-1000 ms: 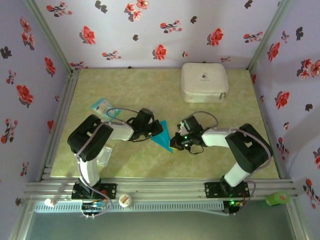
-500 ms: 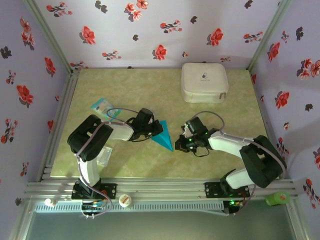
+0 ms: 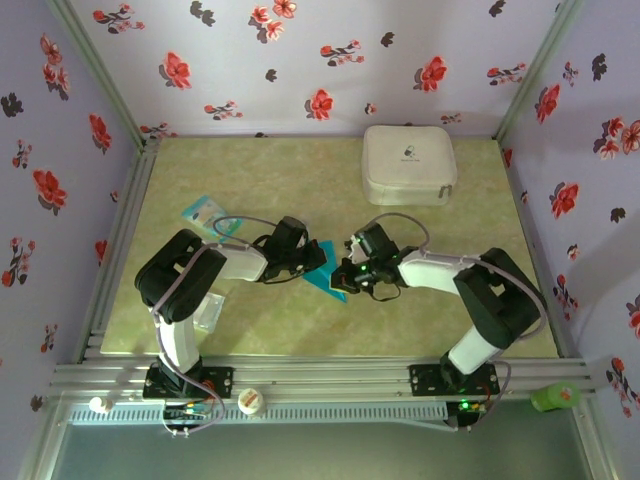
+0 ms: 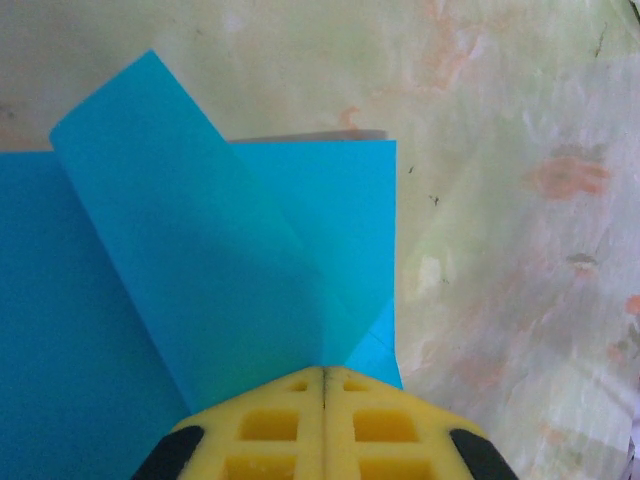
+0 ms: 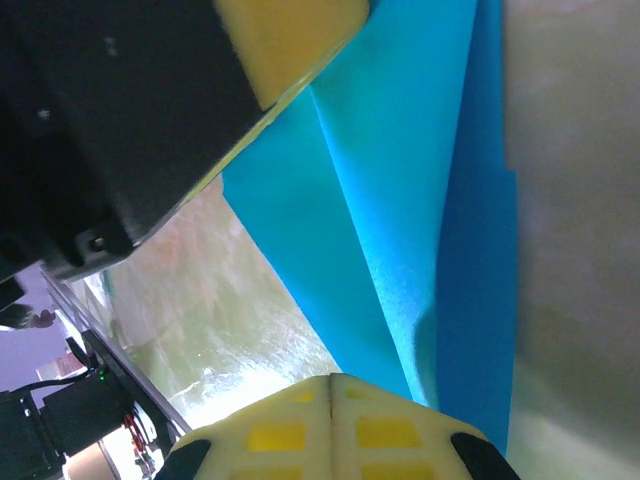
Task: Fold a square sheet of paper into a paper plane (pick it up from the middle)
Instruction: Fourth fold the wing at the center of the table.
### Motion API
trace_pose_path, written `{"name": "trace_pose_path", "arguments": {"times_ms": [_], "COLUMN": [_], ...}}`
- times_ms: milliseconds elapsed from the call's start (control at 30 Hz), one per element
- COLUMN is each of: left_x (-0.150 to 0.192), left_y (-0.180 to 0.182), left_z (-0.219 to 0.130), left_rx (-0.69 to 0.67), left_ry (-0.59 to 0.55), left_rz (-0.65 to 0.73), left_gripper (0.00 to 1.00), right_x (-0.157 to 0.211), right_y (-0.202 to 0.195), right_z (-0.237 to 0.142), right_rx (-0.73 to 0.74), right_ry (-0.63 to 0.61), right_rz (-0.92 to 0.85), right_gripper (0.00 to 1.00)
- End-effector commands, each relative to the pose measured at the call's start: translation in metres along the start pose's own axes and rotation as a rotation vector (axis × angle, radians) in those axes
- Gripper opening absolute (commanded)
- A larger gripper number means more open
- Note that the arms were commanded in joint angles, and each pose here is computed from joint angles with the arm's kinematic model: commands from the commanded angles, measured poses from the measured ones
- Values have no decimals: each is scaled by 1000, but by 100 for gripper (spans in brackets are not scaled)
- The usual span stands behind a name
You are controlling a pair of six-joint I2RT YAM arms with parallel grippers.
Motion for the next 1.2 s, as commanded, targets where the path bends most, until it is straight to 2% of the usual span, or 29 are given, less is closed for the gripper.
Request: {"name": "trace_pose_path", "arguments": {"times_ms": [0,400,900,1167], "left_x": [8,8,8,8], "left_y": [22,22,28,27], "left_z": [1,0,0,0], "left_rx": [-93,-91,-113,-113], "left_ry": [15,12,6,3], "left_rz": [-25,-26,-44,-43], "left_gripper": [0,0,0,0], "right_x": [-6,28,48,59], "right_y": [5,-49,-51,-60], "right_z": [4,17,1,-8], "right_rx": [-6,96,47,88], "right_ry": [-8,60,63,57], "right_rz": [1,87,74,79], "right_gripper": [6,6,8,8]}}
Point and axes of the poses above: each hand's point on the last joint's axis, 136 mm out from that joint toward the fingers, its own z axis out along the fingers, its own y axis along the line the jaws close on, x = y × z, the point moved 8 cm from there along -z, back along the fingers, and after that the axes turned 1 degree about z, right-handed, at the moved point
